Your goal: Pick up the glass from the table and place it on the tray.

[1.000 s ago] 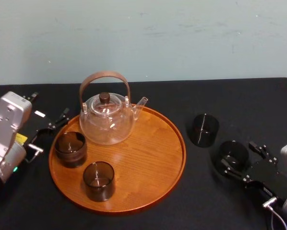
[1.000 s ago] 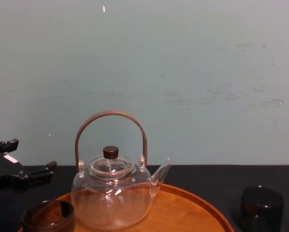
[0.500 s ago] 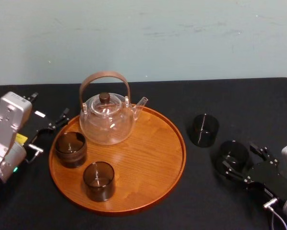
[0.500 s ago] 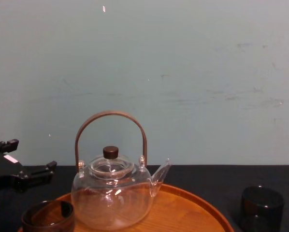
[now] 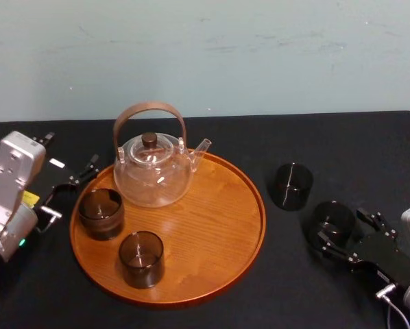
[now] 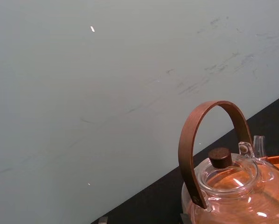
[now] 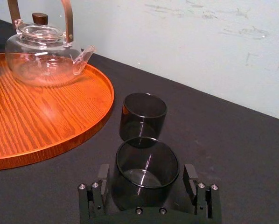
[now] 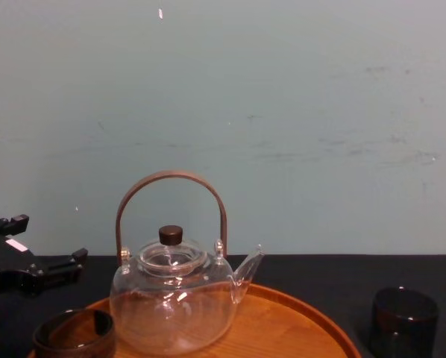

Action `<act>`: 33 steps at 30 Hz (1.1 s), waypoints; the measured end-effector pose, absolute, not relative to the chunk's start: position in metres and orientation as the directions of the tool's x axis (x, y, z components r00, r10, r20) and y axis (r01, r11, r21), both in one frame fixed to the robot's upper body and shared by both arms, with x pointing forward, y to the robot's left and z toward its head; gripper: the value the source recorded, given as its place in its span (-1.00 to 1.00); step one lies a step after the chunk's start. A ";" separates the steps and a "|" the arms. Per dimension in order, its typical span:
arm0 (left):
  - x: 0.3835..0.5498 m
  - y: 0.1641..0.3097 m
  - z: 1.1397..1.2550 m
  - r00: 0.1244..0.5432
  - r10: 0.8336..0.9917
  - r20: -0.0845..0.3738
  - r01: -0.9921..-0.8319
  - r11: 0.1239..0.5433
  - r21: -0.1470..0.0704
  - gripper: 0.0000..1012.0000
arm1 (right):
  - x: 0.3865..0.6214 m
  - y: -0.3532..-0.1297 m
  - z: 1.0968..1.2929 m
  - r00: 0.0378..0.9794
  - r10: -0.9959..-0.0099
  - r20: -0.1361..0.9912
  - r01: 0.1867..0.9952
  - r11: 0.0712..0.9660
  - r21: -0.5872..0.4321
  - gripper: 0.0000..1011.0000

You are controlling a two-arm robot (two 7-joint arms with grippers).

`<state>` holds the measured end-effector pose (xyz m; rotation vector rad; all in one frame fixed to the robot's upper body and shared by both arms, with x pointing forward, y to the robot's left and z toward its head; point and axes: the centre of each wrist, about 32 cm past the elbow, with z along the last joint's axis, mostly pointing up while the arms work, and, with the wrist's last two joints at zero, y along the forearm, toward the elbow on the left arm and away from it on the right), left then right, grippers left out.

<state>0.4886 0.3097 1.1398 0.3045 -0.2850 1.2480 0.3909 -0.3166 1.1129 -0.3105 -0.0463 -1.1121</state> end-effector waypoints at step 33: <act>0.489 0.310 1.140 0.292 0.880 0.374 -0.955 0.287 0.070 0.98 | 0.410 -0.316 1.106 0.456 -0.873 0.171 0.877 0.409 -0.252 0.98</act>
